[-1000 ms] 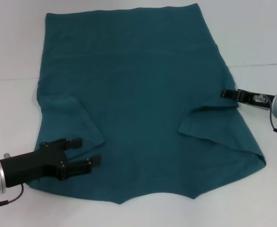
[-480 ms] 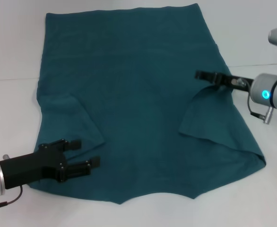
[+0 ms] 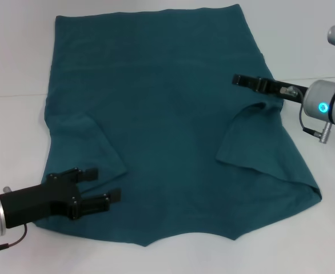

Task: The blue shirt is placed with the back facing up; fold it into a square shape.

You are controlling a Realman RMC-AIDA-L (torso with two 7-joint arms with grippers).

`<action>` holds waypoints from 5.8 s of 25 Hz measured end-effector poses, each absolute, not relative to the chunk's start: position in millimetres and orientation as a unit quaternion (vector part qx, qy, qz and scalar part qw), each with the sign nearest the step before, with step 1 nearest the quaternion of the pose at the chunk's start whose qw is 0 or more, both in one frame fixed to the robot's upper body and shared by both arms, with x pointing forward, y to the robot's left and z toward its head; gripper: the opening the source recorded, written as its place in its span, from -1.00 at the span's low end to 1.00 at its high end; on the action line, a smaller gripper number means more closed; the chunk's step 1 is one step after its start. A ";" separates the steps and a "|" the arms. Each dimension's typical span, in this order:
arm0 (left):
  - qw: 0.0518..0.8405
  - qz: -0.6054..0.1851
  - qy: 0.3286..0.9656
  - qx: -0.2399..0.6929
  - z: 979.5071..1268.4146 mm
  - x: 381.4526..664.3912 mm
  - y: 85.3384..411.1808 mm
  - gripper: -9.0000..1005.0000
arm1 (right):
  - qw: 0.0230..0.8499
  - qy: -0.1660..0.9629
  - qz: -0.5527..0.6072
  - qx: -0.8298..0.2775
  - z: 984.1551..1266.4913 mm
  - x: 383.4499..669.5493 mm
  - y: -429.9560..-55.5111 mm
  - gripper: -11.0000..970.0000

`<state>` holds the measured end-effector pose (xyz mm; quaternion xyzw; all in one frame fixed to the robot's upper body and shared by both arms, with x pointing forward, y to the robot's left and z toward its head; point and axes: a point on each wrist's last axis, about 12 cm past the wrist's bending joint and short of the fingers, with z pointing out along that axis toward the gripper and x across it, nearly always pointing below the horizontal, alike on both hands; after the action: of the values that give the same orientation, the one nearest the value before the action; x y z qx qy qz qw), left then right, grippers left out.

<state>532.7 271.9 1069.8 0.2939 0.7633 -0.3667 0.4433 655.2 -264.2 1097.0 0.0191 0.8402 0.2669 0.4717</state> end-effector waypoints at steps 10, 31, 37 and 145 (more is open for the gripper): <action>0.444 -0.369 0.762 0.295 1071.4 534.6 270.6 0.74 | 0.430 0.858 0.282 0.021 1084.9 640.5 -279.0 0.74; 0.460 -0.364 0.759 0.284 1075.0 537.7 274.4 0.75 | 0.458 0.875 0.159 0.001 1082.3 671.9 -237.8 0.74; 0.460 -0.362 0.761 0.281 1073.8 536.5 276.2 0.75 | 0.461 0.872 0.166 -0.009 1086.1 674.0 -232.6 0.74; 0.354 -0.283 0.884 0.113 1060.3 518.6 346.7 0.75 | 0.407 0.809 0.345 -0.244 1091.7 585.0 -293.3 0.92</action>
<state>518.6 346.7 1060.3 0.1127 0.8842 -0.2835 0.3538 585.0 -293.3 1091.7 -0.2437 0.8095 0.3454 0.4075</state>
